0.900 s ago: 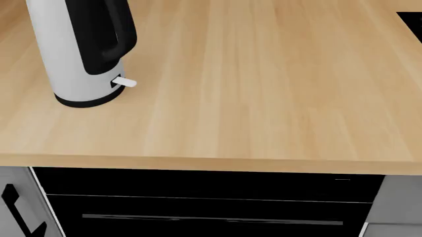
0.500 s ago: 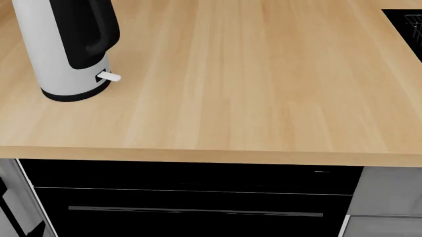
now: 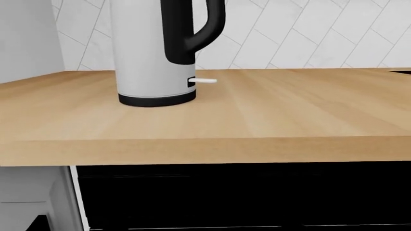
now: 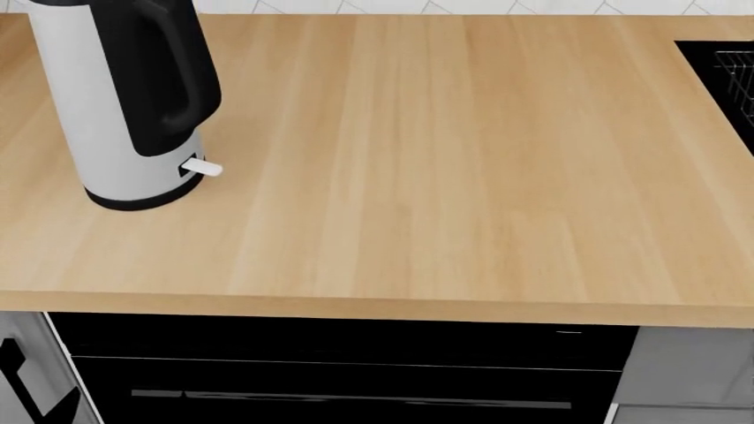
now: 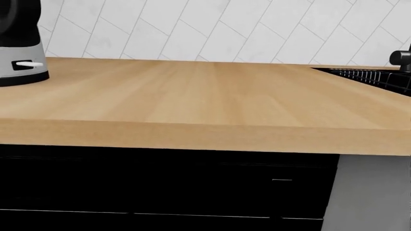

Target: Press the button to open the lid of the electric kettle.

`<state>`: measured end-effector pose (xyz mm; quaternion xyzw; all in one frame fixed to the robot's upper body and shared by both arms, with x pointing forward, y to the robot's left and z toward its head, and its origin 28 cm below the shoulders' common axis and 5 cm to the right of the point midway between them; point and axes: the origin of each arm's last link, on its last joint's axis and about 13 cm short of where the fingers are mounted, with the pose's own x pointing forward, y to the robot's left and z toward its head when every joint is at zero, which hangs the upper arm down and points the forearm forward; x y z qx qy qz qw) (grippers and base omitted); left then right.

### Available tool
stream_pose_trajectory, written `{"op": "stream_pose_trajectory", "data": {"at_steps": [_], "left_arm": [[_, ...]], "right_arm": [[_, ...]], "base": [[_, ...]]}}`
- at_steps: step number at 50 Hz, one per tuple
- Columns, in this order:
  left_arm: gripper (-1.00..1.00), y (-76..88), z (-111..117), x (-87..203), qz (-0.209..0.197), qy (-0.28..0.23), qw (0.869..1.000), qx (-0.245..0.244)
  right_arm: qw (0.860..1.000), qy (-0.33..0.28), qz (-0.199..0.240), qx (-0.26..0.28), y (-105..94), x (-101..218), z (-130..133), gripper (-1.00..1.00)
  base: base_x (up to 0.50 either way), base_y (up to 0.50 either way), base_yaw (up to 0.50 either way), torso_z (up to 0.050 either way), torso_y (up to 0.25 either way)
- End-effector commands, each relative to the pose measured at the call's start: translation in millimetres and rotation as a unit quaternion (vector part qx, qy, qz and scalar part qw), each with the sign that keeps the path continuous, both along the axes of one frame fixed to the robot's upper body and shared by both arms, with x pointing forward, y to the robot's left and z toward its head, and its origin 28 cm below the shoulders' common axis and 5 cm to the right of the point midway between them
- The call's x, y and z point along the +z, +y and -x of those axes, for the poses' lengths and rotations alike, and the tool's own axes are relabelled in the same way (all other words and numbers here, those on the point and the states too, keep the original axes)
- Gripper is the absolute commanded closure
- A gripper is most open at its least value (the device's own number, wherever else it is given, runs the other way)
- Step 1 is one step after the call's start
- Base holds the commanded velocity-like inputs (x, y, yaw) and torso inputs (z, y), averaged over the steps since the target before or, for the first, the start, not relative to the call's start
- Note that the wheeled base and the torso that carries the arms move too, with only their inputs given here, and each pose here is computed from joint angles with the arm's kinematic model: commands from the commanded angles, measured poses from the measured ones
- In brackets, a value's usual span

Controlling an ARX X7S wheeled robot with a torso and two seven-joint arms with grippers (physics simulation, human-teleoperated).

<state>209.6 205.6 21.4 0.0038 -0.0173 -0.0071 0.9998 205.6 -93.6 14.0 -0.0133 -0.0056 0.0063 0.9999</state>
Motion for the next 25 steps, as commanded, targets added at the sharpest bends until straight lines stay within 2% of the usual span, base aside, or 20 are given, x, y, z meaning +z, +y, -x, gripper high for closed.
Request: {"op": "stream_pose_trajectory", "data": {"at_steps": [1,16,20,25], "left_arm": [[-1.00,-0.7,1.8,-0.3,0.000,0.000,1.000,-0.004],[-1.00,-2.4,12.5,-5.9,-0.004,0.006,1.000,-0.003],[-1.00,1.0,13.9,-8.8,0.015,0.010,1.000,0.009],[-1.00,0.7,15.7,-12.3,0.005,0.019,1.000,0.006]], "right_arm": [[1.000,0.001,0.004,0.003,0.9,-1.6,1.9,-1.00],[1.000,0.003,0.005,0.003,-0.1,-3.5,8.9,-1.00],[1.000,0.004,0.005,0.003,0.1,-3.6,9.5,-1.00],[1.000,0.005,0.004,0.003,0.0,-4.0,10.5,-1.00]], "base": [[0.00,0.00,0.00,0.050,0.000],[0.00,0.00,0.00,0.050,0.000],[0.00,0.00,0.00,0.000,0.000],[0.00,0.00,0.00,0.000,0.000]]}}
